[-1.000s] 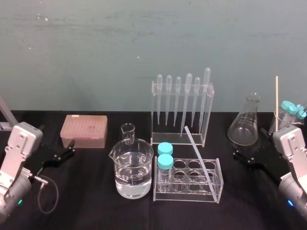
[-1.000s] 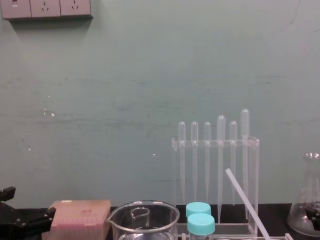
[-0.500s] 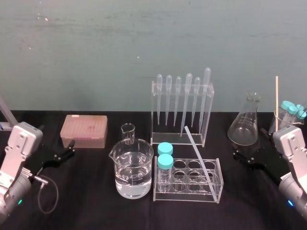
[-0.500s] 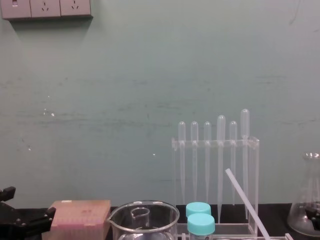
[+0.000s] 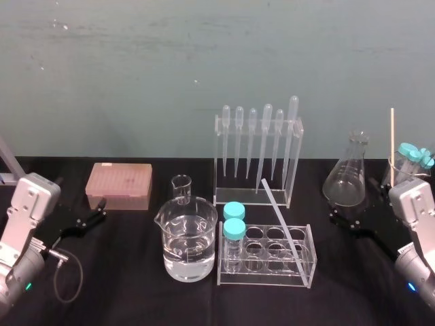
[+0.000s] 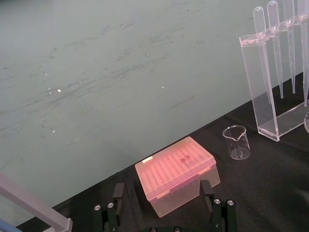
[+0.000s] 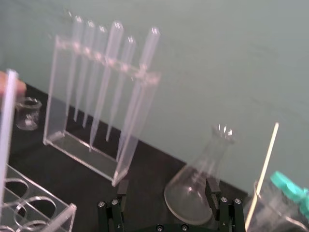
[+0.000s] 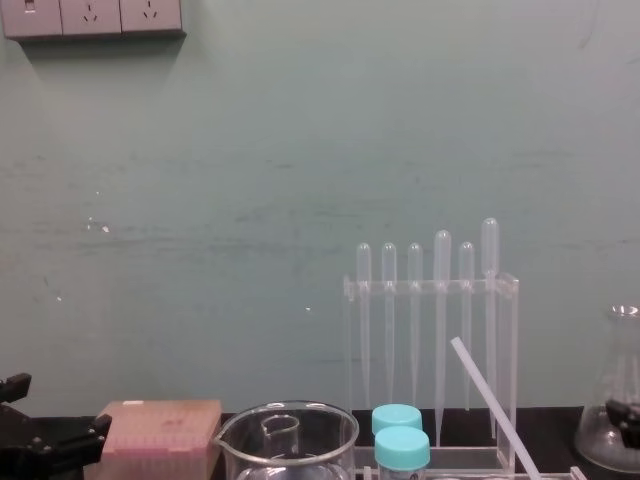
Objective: Pick up the stirring rod with one hand, then place it down.
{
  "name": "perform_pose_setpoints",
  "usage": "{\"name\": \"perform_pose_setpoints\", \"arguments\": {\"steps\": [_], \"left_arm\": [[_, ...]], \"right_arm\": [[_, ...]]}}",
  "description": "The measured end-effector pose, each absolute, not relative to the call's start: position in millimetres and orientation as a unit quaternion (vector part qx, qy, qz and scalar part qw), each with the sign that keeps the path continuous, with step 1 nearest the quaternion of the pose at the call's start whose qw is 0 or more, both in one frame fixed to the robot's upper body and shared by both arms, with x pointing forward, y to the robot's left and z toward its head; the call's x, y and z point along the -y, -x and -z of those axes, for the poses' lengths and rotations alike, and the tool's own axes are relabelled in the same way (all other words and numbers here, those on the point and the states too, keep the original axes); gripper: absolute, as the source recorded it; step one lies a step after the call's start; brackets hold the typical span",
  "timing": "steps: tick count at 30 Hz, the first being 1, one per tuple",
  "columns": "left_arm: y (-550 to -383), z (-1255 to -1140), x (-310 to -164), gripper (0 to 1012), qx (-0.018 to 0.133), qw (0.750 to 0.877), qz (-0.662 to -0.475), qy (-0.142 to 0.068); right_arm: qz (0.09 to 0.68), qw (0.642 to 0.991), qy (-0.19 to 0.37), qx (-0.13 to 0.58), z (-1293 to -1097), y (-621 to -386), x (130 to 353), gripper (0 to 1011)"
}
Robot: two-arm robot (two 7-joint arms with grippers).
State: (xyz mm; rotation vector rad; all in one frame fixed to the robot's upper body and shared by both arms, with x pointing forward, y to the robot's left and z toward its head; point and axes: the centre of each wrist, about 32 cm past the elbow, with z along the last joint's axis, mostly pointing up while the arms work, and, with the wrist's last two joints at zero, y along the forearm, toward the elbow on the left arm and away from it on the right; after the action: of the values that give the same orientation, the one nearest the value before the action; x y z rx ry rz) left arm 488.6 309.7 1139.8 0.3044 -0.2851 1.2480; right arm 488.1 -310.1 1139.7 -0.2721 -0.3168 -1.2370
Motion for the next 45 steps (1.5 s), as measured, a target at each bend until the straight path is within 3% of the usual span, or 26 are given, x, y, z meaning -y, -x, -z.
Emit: {"name": "perform_pose_setpoints", "arguments": {"steps": [7,10,17,26,33,45], "left_arm": [[-488.6,-1139.8,-309.7,1000,0.132,0.791,-0.580,-0.141],[-488.6,-1139.8,-309.7,1000,0.132,0.791,-0.580,-0.141],[-488.6,-1139.8,-309.7,1000,0.132,0.791,-0.580,-0.141],[-488.6,-1139.8,-309.7,1000,0.132,0.791,-0.580,-0.142],[-488.6,-1139.8,-309.7,1000,0.132,0.791,-0.580,-0.141],[-488.6,-1139.8,-309.7,1000,0.132,0.791,-0.580,-0.142]], "right_arm": [[0.538,0.816,0.067,0.199,-1139.6,-485.0,311.0,1003],[0.495,0.834,0.028,0.242,-1143.4,-487.3,306.6,1003],[0.435,0.865,-0.007,0.250,-1147.4,-499.3,296.4,1003],[0.383,0.912,-0.028,0.141,-1146.7,-519.8,287.5,1003],[0.364,0.931,-0.003,0.017,-1147.2,-538.2,284.8,1003],[0.347,0.937,0.013,-0.032,-1148.9,-548.8,282.8,1003]]}}
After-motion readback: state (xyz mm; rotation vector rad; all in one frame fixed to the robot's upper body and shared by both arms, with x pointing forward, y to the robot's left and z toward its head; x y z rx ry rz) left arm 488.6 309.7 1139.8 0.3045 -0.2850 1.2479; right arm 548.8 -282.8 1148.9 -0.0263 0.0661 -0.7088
